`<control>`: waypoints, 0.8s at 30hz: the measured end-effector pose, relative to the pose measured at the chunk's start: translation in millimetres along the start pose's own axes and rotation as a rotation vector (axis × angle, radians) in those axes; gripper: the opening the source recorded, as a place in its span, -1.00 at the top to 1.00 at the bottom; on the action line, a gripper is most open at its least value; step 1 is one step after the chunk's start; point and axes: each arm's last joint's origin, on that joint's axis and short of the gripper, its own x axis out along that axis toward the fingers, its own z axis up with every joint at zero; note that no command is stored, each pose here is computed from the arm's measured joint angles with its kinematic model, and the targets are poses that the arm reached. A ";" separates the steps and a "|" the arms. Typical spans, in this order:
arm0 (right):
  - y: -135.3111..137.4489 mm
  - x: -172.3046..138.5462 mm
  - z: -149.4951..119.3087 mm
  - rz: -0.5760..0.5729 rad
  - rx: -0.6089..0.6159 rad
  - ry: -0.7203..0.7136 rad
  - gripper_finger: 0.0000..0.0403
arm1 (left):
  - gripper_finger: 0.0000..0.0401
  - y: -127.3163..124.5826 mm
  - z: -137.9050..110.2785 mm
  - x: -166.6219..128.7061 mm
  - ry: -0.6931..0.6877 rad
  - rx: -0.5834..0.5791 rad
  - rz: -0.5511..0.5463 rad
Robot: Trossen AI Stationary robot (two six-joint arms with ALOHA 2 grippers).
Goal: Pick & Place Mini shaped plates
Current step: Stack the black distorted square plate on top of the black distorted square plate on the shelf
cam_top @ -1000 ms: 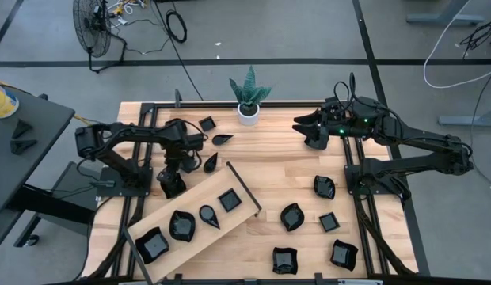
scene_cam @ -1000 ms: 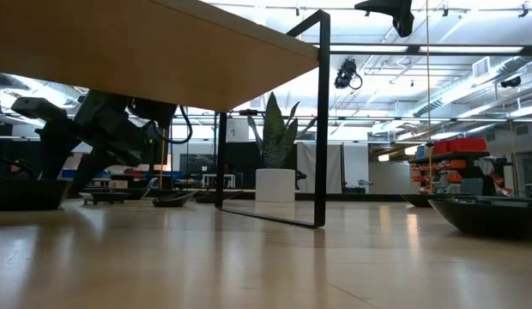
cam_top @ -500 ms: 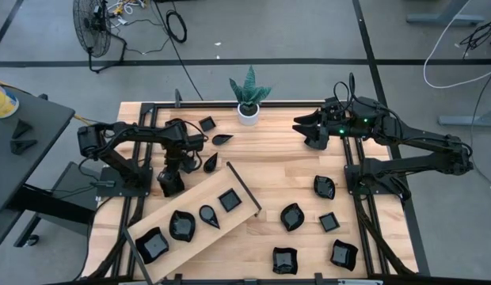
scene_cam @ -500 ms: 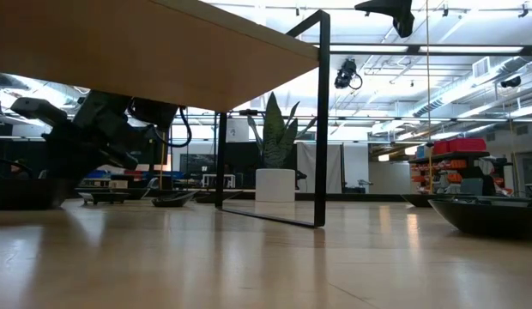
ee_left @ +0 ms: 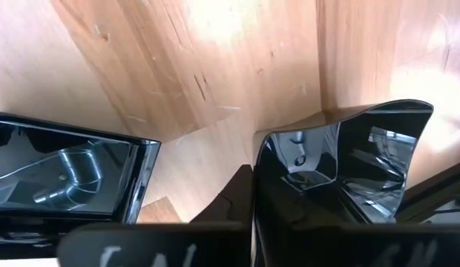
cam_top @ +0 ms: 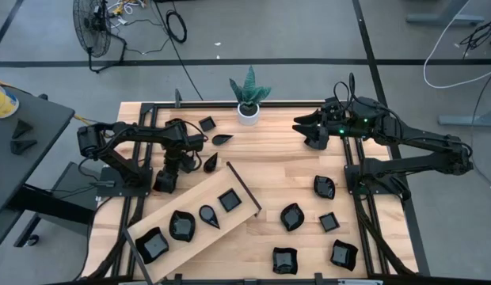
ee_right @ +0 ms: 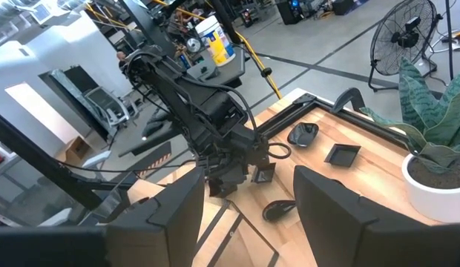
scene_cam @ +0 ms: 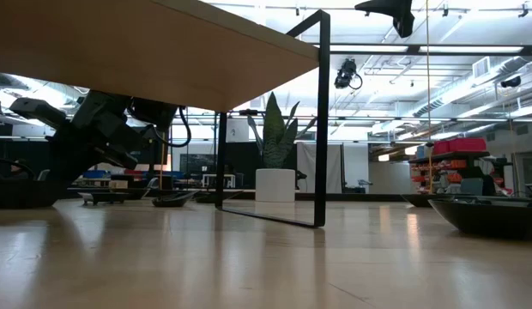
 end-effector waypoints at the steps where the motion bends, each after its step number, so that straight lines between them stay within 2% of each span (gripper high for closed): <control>1: 0.0 0.1 0.0 0.000 0.000 0.000 -0.04 | 0.94 -0.1 -0.1 0.0 0.001 0.000 -0.001; 12: 0.1 0.0 0.0 0.000 -0.010 0.000 -0.04 | 0.98 0.9 5.8 -24.1 0.007 0.006 -0.002; 18: 0.1 0.0 0.0 0.000 -0.010 0.000 -0.04 | 0.99 2.0 13.9 -58.8 -0.011 0.003 0.024; 24: 0.0 0.1 0.0 0.000 -0.010 0.000 -0.04 | 0.99 0.8 19.5 -104.4 -0.026 -0.040 0.101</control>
